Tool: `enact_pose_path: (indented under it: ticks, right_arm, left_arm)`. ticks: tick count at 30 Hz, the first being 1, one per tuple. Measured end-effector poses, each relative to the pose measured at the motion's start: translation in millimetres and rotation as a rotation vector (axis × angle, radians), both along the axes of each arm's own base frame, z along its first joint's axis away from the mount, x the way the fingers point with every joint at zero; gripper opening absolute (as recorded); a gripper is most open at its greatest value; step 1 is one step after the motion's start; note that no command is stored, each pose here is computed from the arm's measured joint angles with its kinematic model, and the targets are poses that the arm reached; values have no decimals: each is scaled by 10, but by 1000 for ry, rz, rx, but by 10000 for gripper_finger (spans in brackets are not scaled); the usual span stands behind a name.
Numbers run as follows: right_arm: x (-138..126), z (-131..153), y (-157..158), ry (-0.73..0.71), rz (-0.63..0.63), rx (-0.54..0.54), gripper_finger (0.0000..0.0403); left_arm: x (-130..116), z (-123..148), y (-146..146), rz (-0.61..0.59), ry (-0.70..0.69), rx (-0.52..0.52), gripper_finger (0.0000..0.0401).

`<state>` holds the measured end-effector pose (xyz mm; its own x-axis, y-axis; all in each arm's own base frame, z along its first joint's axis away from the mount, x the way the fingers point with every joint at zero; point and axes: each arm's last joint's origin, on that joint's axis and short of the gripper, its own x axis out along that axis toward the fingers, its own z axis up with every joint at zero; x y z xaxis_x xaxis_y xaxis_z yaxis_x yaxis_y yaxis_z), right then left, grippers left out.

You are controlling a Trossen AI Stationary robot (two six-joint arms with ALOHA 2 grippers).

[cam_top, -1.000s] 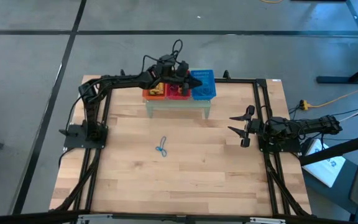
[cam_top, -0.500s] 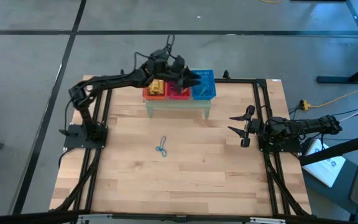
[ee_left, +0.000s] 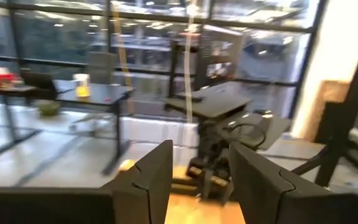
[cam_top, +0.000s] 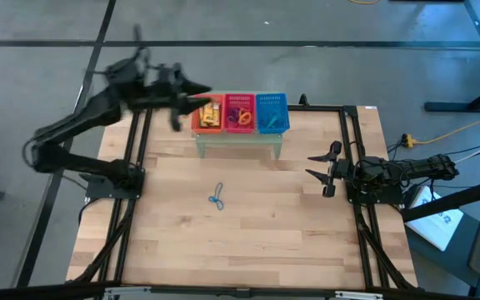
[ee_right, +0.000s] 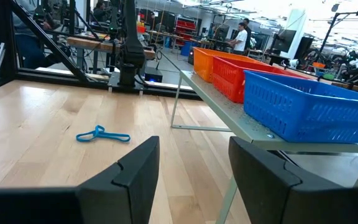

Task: Pick & Place Office Desk Supplies
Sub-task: Put the blue rubber band into the blue bin on the shelf

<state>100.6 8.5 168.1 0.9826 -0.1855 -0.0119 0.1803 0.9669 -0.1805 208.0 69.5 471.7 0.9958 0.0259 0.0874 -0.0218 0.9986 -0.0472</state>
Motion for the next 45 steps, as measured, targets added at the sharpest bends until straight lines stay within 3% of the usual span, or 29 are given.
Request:
enact_pose_path:
  ticks: [6,10,14,18,24,34,42,45]
  right_arm:
    - [0,0,1,0,1,0,195]
    - [0,-1,1,1,1,-3,195]
    - [0,0,0,1,0,-3,195]
    - [0,-1,0,1,1,-3,195]
    - [0,0,0,1,0,-2,195]
    - [0,0,0,1,0,-2,195]
    - [0,0,0,0,0,1,195]
    - [0,0,0,0,0,1,195]
  left_arm:
    - [-712,65,-397,107,77,9,152]
    - [-996,39,-528,70,106,-51,152]
    - [-1067,-7,-597,-65,155,-164,152]
    - [-992,-39,-578,-60,187,-217,152]
    - [-837,-3,-547,-46,148,-72,151]
    - [-641,-45,-506,-15,181,0,138]
    - [-1124,88,-592,-16,52,-36,110]
    - [-1422,108,-618,68,-3,-77,105]
